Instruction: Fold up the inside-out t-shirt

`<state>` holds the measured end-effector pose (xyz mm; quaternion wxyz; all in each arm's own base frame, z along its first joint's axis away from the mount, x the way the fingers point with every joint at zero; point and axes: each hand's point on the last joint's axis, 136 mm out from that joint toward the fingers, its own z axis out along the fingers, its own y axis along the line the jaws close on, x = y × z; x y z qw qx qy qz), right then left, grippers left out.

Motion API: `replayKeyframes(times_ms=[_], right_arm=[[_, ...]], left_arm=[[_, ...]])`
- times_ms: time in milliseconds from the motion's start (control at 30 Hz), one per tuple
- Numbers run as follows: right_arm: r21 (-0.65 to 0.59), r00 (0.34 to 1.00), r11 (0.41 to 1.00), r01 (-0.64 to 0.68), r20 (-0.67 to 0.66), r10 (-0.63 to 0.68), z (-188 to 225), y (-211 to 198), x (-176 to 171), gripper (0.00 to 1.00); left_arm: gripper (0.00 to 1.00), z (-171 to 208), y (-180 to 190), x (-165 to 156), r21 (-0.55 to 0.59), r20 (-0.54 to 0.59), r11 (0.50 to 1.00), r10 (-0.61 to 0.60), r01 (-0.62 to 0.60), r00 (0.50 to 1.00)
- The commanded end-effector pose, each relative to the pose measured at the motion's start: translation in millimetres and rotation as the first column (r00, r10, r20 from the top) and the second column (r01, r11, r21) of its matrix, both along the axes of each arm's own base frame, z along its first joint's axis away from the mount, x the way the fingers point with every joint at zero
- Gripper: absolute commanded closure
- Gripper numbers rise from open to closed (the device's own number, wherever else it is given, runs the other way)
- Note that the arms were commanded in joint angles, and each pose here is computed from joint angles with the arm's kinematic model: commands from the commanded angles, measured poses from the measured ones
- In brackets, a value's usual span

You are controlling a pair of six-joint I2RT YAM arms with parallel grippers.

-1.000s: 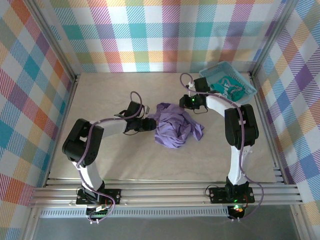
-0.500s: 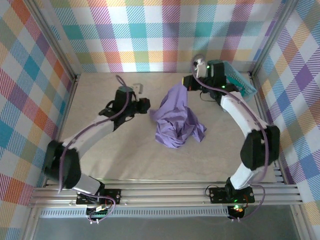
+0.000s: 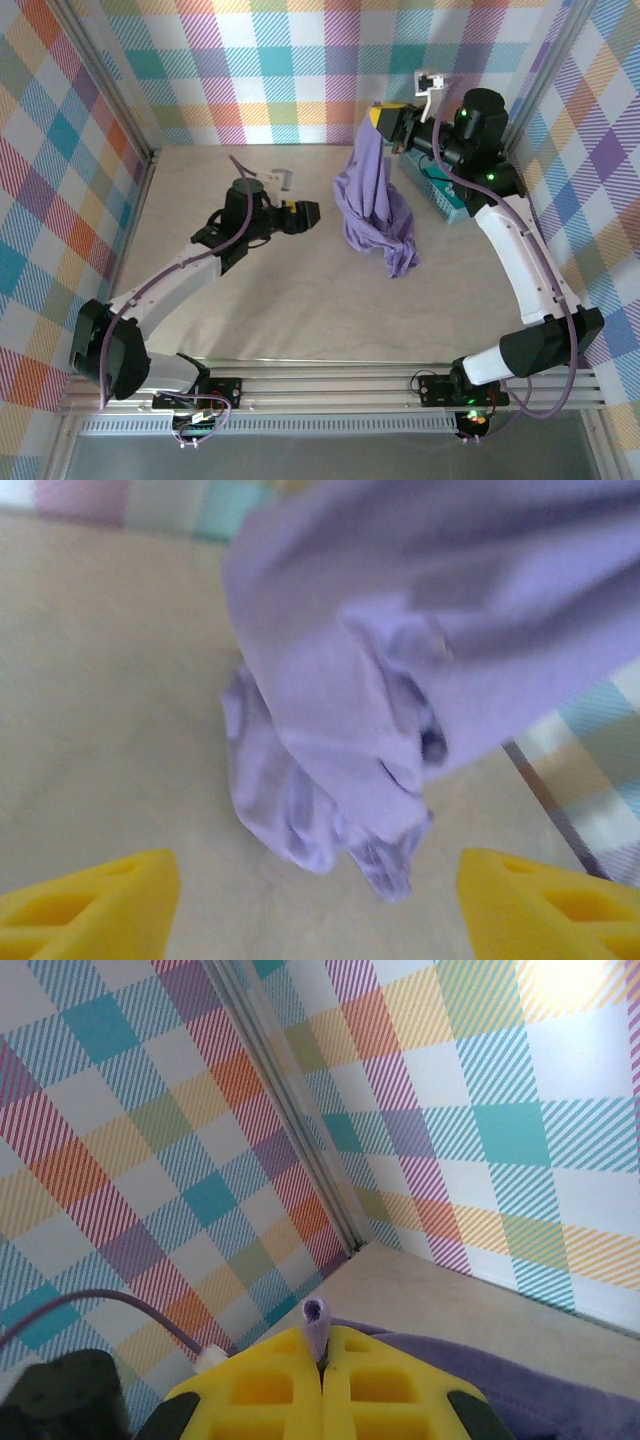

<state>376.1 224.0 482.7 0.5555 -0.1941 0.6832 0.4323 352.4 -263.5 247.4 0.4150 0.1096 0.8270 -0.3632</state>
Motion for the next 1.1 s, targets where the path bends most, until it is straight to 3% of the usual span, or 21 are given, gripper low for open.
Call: replayKeyframes(times_ms=[0,167,333,433,567,667,700,867,1067], right_arm=[[0.021,1.000,0.999,-0.024,-0.010,0.025,-0.1,4.2,-1.2,1.00],[0.023,1.000,1.000,-0.006,0.001,0.006,7.0,2.7,2.4,1.00],[0.028,0.998,0.998,0.048,0.041,-0.049,21.4,-4.0,6.7,1.00],[0.039,0.997,0.997,0.067,0.044,-0.068,23.8,-5.6,10.9,1.00],[0.035,0.995,0.995,0.090,0.048,-0.092,24.1,-7.9,15.0,1.00],[0.012,0.988,0.991,0.136,0.069,-0.137,28.0,-14.6,16.4,1.00],[0.003,0.985,0.989,0.150,0.083,-0.150,31.5,-17.2,14.9,1.00],[-0.009,0.957,0.975,0.222,0.192,-0.216,63.6,-35.1,-6.8,1.00],[0.045,0.904,0.965,0.258,0.342,-0.257,110.8,-55.0,-52.9,1.00]], left_arm=[[0.24,-1.1,-36.3,-9.6,-0.062,-0.009,0.993,-0.105,0.104,0.994],[0.23,-39.5,-68.1,-5.7,-0.051,-0.092,0.992,-0.121,0.117,0.988],[0.27,-64.9,-89.9,12.5,-0.130,-0.135,0.989,-0.089,0.071,0.987],[0.44,-54.2,-109.0,24.8,-0.208,-0.124,0.973,-0.124,0.096,0.985],[0.71,-33.5,-119.4,41.2,-0.229,-0.062,0.967,-0.127,0.109,0.990],[0.98,-2.1,-112.9,46.6,-0.249,0.006,0.961,-0.123,0.121,0.992],[1.00,11.6,-105.7,47.1,-0.247,0.040,0.962,-0.112,0.118,0.993],[1.00,98.7,-40.2,35.3,-0.196,0.244,0.980,0.025,0.024,0.970],[1.00,213.5,46.7,-10.9,-0.149,0.511,0.969,0.244,-0.195,0.824]])
